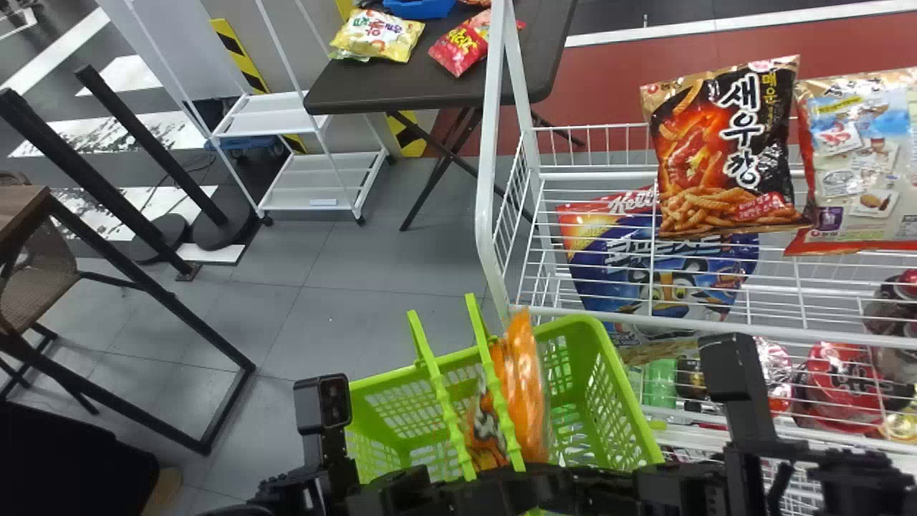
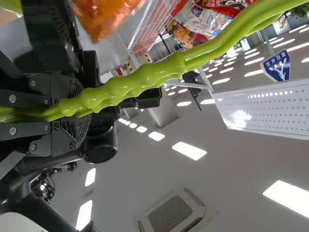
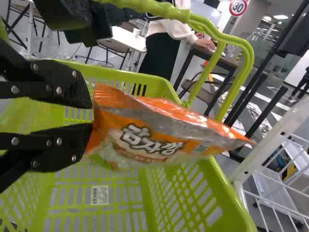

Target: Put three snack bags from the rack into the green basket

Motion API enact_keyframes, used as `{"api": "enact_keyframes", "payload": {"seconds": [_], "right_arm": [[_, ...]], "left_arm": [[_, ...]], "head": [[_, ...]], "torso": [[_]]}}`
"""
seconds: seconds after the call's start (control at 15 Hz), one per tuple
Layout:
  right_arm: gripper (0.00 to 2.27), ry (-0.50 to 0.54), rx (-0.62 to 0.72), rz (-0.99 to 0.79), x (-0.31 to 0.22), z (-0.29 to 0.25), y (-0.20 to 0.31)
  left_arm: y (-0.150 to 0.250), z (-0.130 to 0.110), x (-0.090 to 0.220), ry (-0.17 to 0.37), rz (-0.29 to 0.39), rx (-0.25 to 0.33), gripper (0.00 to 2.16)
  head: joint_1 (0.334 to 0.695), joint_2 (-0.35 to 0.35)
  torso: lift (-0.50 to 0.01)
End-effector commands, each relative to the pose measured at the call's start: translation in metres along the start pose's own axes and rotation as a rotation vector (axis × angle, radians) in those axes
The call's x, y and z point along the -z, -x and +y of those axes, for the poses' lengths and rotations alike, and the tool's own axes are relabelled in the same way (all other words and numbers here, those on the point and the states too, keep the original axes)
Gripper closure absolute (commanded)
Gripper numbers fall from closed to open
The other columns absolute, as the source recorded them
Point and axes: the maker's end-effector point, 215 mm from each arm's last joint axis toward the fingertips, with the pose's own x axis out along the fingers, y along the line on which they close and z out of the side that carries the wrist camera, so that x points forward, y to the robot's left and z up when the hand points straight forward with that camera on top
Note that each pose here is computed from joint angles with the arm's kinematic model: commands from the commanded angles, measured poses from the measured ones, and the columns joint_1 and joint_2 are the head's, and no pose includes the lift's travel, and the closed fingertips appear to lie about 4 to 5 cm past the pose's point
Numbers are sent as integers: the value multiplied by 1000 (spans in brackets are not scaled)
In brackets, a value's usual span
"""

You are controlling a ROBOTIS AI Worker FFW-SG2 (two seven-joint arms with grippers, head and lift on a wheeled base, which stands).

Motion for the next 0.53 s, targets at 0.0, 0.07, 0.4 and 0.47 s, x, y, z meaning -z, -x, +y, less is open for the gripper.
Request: {"api": "enact_keyframes", "payload": {"seconds": [0.0,0.07,0.4,0.47], "right_arm": [[60,-36,-26,-9,0,3,19],[60,-48,-27,-30,-4,2,28],[63,-49,106,-135,-39,-40,97],[63,-51,140,-165,-49,-51,112]], "left_arm": [[5,1,-2,-3,-6,-10,2148],[7,1,-4,-2,-9,-11,2148],[8,2,-6,-4,-12,-13,2148],[8,2,-6,-4,-12,-13,2148]], "head": [[695,350],[695,350],[695,350],[695,350]], "torso": [[0],[0],[0],[0]]}}
